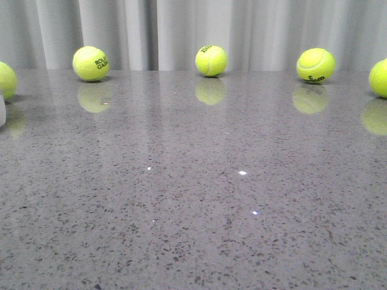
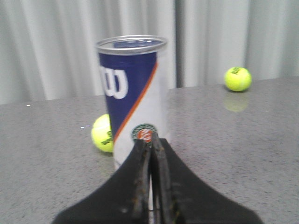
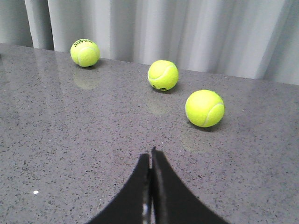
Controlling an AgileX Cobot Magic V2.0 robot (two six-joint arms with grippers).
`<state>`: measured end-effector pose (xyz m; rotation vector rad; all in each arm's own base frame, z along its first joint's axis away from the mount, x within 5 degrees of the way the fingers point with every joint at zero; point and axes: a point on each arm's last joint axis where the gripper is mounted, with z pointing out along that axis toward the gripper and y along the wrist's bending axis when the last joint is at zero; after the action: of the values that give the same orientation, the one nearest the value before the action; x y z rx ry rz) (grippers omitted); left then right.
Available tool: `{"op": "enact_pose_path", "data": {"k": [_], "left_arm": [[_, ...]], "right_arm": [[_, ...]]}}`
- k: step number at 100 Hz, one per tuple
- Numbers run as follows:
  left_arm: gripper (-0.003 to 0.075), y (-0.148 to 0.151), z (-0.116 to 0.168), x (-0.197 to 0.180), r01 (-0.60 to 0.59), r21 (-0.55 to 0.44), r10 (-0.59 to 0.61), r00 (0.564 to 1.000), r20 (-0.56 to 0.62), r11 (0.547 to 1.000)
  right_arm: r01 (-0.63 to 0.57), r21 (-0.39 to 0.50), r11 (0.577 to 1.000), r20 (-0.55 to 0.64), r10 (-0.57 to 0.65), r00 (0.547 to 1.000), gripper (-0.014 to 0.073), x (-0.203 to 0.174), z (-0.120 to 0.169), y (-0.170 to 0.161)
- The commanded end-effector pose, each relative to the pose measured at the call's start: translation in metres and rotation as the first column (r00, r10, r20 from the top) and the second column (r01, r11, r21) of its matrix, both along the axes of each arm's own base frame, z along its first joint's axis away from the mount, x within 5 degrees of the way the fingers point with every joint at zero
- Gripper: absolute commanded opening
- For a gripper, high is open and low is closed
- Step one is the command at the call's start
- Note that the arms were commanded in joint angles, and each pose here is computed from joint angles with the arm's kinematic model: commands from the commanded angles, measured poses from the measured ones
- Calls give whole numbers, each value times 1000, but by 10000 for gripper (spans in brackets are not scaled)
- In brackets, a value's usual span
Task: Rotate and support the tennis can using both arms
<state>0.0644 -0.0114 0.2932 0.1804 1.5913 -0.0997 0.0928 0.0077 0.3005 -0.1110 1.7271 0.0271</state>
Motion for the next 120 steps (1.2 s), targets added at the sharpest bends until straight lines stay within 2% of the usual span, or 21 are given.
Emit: {"op": "enact_pose_path", "data": {"k": [1, 33, 52, 81, 120], "left_arm": [[-21, 2, 5, -3, -28, -36, 32, 993, 110, 999], [-21, 7, -50, -19, -73, -43, 79, 982, 171, 996], [-21, 9, -73, -14, -118, -25, 121, 983, 139, 993], [-21, 8, -87, -10, -117, -4, 116, 977, 177, 993], [-21, 8, -86, -11, -115, -8, 115, 975, 191, 993]], "right_arm": [[2, 1, 1000, 109, -2, 994, -67, 0, 16, 0], [2, 1, 1000, 109, -2, 994, -67, 0, 16, 0], [2, 1, 1000, 108, -2, 994, -67, 1, 16, 0], [2, 1, 1000, 108, -2, 994, -67, 1, 16, 0], [2, 1, 1000, 108, -2, 994, -67, 1, 16, 0]]}}
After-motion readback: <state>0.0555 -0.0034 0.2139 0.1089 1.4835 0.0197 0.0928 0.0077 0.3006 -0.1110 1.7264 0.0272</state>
